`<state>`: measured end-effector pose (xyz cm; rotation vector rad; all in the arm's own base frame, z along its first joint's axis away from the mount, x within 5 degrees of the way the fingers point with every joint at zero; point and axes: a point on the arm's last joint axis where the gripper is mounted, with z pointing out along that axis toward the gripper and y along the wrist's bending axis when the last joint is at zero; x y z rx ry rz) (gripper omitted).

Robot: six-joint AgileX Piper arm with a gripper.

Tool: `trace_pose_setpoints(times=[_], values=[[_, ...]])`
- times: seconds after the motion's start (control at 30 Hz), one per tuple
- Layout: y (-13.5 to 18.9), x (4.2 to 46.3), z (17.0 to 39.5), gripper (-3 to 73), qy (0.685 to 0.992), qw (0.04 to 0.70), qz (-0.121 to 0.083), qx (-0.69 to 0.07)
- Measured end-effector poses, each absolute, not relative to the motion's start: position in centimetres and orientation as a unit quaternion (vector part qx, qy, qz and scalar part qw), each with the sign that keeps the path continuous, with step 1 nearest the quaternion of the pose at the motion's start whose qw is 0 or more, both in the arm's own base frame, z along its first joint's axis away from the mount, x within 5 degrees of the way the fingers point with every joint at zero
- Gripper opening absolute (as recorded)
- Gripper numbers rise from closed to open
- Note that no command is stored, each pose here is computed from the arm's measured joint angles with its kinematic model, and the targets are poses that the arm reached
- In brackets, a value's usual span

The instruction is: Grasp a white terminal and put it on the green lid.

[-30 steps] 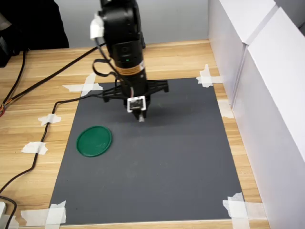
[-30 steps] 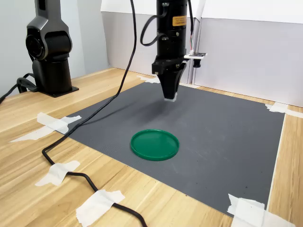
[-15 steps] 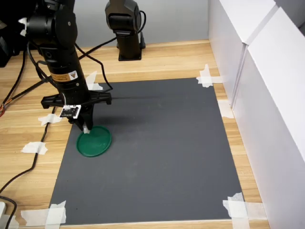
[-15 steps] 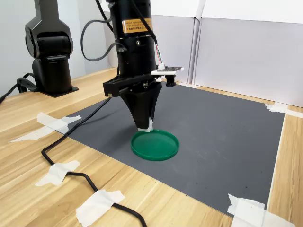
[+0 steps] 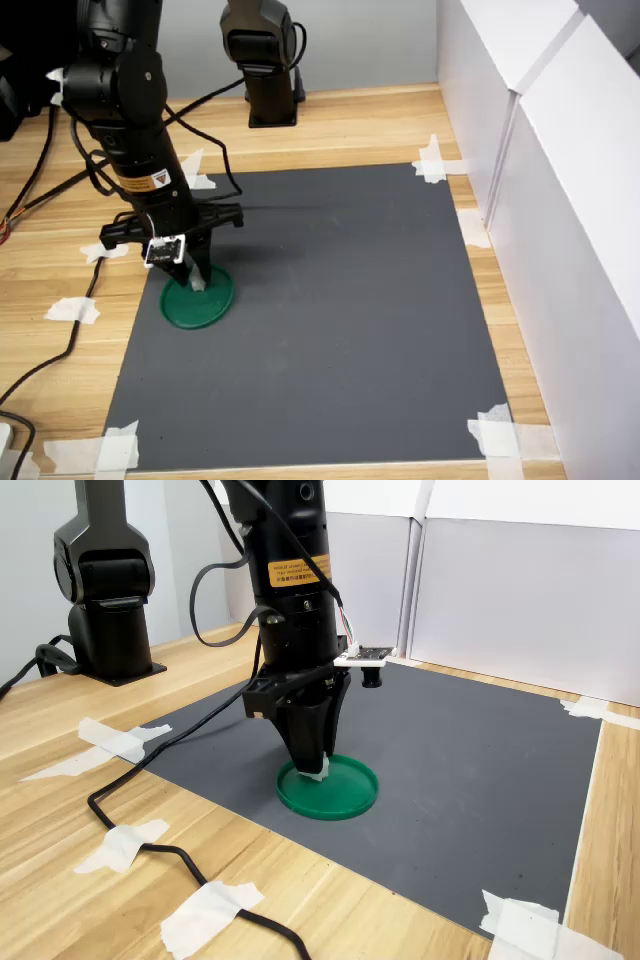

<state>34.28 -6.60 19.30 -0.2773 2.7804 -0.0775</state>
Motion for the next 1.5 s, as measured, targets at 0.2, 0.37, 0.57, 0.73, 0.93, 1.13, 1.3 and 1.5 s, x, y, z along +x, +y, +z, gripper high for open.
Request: trace_pose_setpoints(times=[0.2, 0.37, 0.57, 0.73, 0.93, 1.13, 1.3, 1.5], values=[[-6.5, 33.9, 21.1, 44.9, 0.976, 0.198, -0.033, -0.083], [-6.3, 32.8, 24.5, 44.2, 0.962, 0.257, -0.05, -0.078], [-5.7, 29.5, 28.8, 26.9, 0.923, 0.371, -0.081, -0.067], [-3.3, 25.6, 30.7, 7.3, 0.888, 0.45, -0.075, -0.059], [-0.2, 19.9, 30.5, -0.8, 0.871, 0.484, -0.042, -0.08], [0.0, 14.2, 30.3, -1.4, 0.842, 0.538, -0.019, -0.039], [0.1, 10.5, 29.1, -1.4, 0.817, 0.577, -0.012, -0.024], [0.1, 7.3, 26.2, -1.4, 0.798, 0.602, -0.012, -0.023]])
